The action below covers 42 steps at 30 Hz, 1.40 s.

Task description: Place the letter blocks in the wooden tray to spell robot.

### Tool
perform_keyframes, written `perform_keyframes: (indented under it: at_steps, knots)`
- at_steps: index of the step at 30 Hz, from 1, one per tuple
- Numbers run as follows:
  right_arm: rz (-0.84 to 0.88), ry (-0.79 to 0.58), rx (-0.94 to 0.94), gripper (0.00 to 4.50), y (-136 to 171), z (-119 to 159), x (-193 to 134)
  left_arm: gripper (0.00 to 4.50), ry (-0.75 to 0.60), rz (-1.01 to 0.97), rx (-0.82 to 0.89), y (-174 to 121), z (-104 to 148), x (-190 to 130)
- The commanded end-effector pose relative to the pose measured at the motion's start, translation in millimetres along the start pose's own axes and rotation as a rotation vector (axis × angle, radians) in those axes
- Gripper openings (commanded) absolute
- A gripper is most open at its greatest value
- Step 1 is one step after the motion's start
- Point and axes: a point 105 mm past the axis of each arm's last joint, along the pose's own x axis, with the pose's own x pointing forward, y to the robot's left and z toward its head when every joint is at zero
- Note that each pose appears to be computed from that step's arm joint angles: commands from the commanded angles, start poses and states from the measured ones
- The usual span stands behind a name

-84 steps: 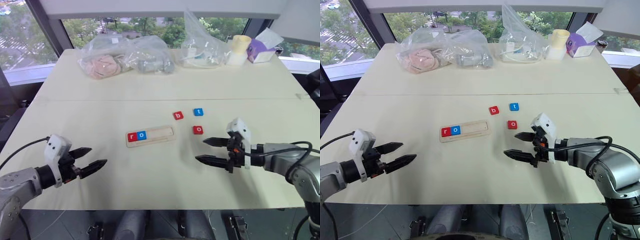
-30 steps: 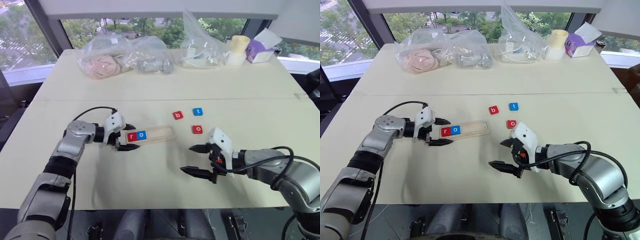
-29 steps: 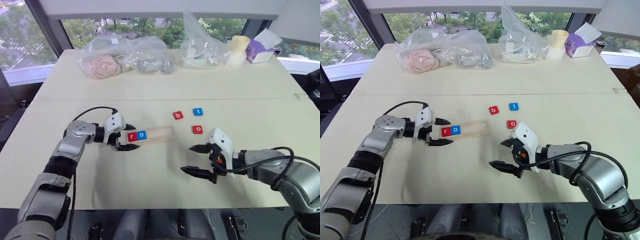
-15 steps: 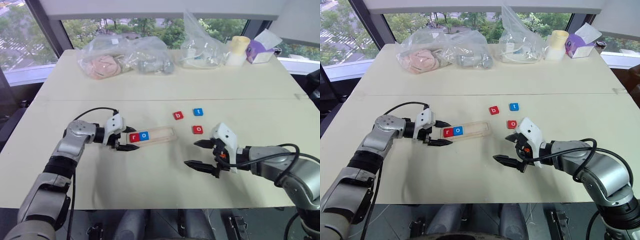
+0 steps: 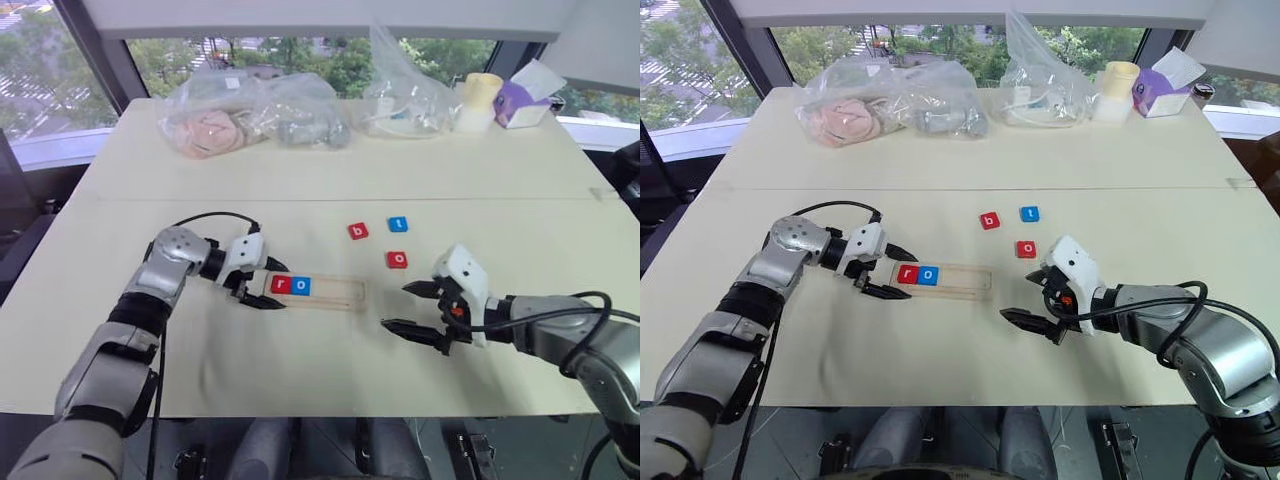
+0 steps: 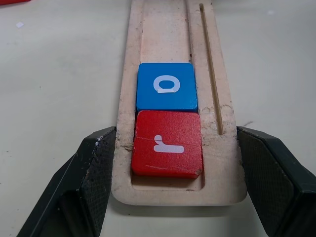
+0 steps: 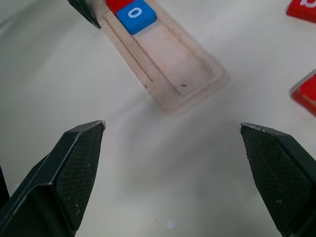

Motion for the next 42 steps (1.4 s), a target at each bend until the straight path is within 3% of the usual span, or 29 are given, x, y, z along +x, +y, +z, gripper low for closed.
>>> perform_keyframes:
  at_steps: [1,2,3,7,11,15,19,23,27,35,38,42]
  knots:
    - [-0.017,-0.037,-0.038,4.50,2.1,9.2,-4.8,3.15,0.045,-0.032,-0.017,-3.2,-6.8,2.9]
    - [-0.018,-0.036,-0.037,4.50,2.1,8.6,-4.7,4.16,0.038,-0.044,-0.033,-4.6,-6.5,3.3]
    - [-0.019,-0.036,-0.035,4.50,2.0,8.1,-4.6,4.48,0.033,-0.050,-0.041,-5.5,-5.9,3.6]
    - [-0.025,-0.039,-0.035,4.50,0.1,7.3,-4.0,4.48,0.017,-0.042,-0.039,-7.1,-3.3,4.3]
    - [-0.126,-0.106,-0.055,4.50,-20.6,21.8,-2.0,4.48,-0.011,0.017,-0.049,-3.9,4.5,-5.9]
    - [-0.295,-0.222,-0.047,4.50,-54.9,57.4,20.2,4.48,-0.037,0.153,-0.106,11.1,19.7,-41.2]
    - [-0.355,-0.258,0.047,4.50,-74.2,80.7,55.3,4.48,-0.082,0.232,-0.185,13.3,33.0,-79.3]
    - [-0.403,-0.230,0.151,4.50,-83.6,85.1,96.5,4.48,-0.219,0.439,-0.257,21.3,51.5,-112.8]
    - [-0.428,-0.238,0.197,4.50,-84.3,86.7,115.4,4.48,-0.337,0.558,-0.336,12.3,67.3,-126.4]
    - [-0.470,-0.180,0.130,4.50,-76.2,77.4,136.7,4.48,-0.388,0.668,-0.389,-17.5,78.8,-127.3]
    - [-0.457,-0.182,0.116,3.73,-68.5,78.3,144.4,4.50,-0.378,0.688,-0.402,-20.7,76.1,-125.5]
    - [-0.466,-0.183,0.060,1.58,-61.6,81.1,152.4,4.50,-0.357,0.701,-0.413,-21.3,70.0,-123.6]
